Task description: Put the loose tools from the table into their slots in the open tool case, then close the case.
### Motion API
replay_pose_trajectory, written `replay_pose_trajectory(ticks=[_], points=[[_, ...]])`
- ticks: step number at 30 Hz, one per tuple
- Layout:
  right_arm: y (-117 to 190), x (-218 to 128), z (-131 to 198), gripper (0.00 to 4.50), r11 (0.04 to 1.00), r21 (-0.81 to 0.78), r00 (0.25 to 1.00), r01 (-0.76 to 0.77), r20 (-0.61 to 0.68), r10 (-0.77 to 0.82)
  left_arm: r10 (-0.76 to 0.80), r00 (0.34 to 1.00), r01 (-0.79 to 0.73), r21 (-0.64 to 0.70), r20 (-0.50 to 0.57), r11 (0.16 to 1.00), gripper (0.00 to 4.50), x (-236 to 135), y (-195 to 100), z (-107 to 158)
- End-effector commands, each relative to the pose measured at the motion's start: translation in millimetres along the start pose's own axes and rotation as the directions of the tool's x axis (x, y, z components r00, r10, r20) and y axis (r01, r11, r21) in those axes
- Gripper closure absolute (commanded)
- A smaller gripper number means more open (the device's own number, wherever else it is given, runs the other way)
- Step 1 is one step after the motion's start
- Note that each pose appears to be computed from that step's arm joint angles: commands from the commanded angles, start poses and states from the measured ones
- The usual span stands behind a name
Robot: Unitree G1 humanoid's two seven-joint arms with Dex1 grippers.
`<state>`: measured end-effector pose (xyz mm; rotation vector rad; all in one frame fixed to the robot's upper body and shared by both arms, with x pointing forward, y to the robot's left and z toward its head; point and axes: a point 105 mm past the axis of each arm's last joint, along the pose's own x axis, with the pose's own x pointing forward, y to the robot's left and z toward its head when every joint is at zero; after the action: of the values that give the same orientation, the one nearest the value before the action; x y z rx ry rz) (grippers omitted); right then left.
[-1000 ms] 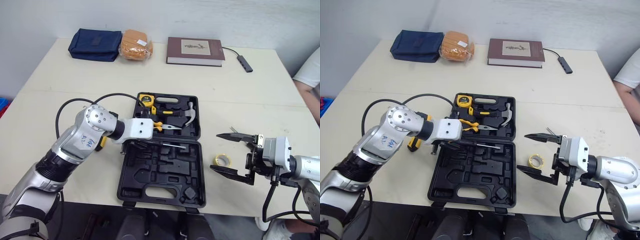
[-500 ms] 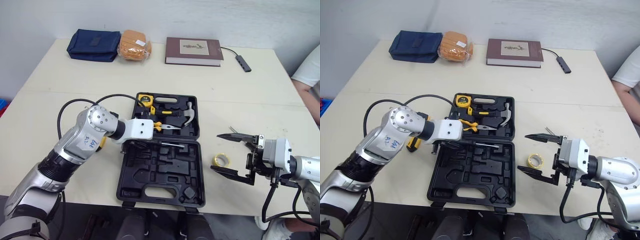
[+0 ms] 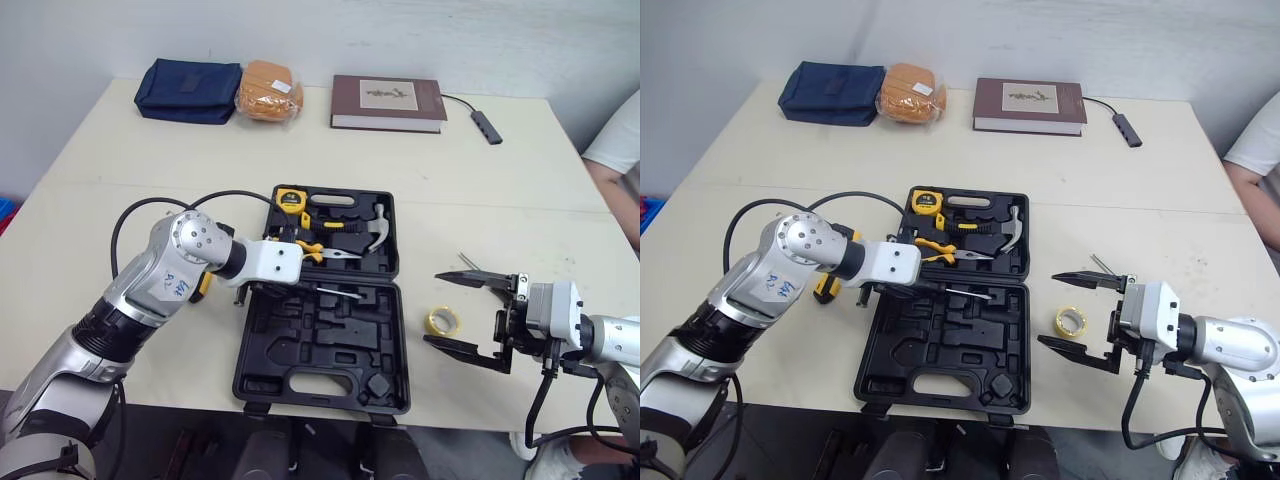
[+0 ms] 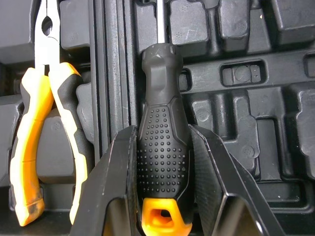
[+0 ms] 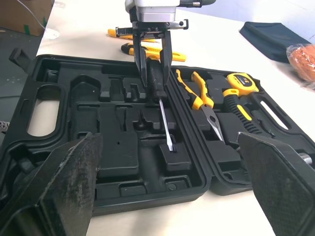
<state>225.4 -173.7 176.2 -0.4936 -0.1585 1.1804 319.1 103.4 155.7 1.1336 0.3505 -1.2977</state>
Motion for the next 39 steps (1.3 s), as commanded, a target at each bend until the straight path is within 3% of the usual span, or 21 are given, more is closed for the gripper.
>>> replay_pose_trajectory(ticks=[1,9,10,12,14,17,24,28,31,38,39], points=[[-0.9,-2.0,5.3,0.0,0.999,-0.035,1.0,0.01,0.018,-0.009,-0.004,1.0,0.004,0.003,-0.013,1.0,3.66,0.6,0.7,0.9],[-0.1,-1.5,3.4,0.0,0.999,-0.032,1.0,0.006,0.021,-0.005,0.022,1.0,-0.022,0.029,0.008,0.999,3.66,3.4,6.2,7.8],[-0.3,-1.8,2.9,0.0,0.999,-0.032,1.0,0.006,0.02,-0.006,0.014,1.0,-0.015,0.04,0.02,0.999,2.86,1.7,5.0,9.3],[-0.3,-2.2,2.2,0.0,0.999,-0.032,1.0,0.005,0.019,-0.005,0.016,0.999,-0.017,0.055,0.031,0.998,2.36,-2.0,5.2,11.0],[-0.3,-2.0,1.2,0.0,1.0,-0.029,1.0,0.005,0.02,-0.005,-0.036,0.999,0.036,0.018,-0.002,0.999,1.46,-7.2,-1.2,5.6],[0.5,-0.3,1.3,0.0,1.0,-0.023,1.0,0.004,0.026,-0.003,-0.009,0.999,0.007,0.039,0.052,0.999,0.13,-18.6,6.0,16.5],[0.7,-0.2,-0.4,0.0,1.0,-0.016,1.0,0.001,0.023,0.0,0.008,0.969,-0.011,0.012,0.248,1.0,0.13,-23.7,6.0,35.7],[0.3,-1.7,-1.3,0.0,1.0,-0.011,1.0,0.005,0.018,-0.004,0.052,0.894,-0.043,-0.031,0.445,0.999,0.13,-35.7,0.5,33.1],[-0.1,-2.0,-2.4,0.0,1.0,-0.008,1.0,0.01,0.016,-0.01,0.133,0.824,-0.055,-0.155,0.551,0.986,0.91,-41.6,4.3,30.0],[2.1,-2.4,-6.4,0.0,1.0,0.004,1.0,0.024,0.014,-0.024,0.245,0.732,-0.041,-0.318,0.636,0.947,4.29,-33.8,1.3,14.5],[2.6,-2.3,-7.5,0.0,1.0,0.007,1.0,0.026,0.014,-0.026,0.263,0.721,-0.034,-0.347,0.641,0.937,4.47,-28.7,1.0,12.9]])
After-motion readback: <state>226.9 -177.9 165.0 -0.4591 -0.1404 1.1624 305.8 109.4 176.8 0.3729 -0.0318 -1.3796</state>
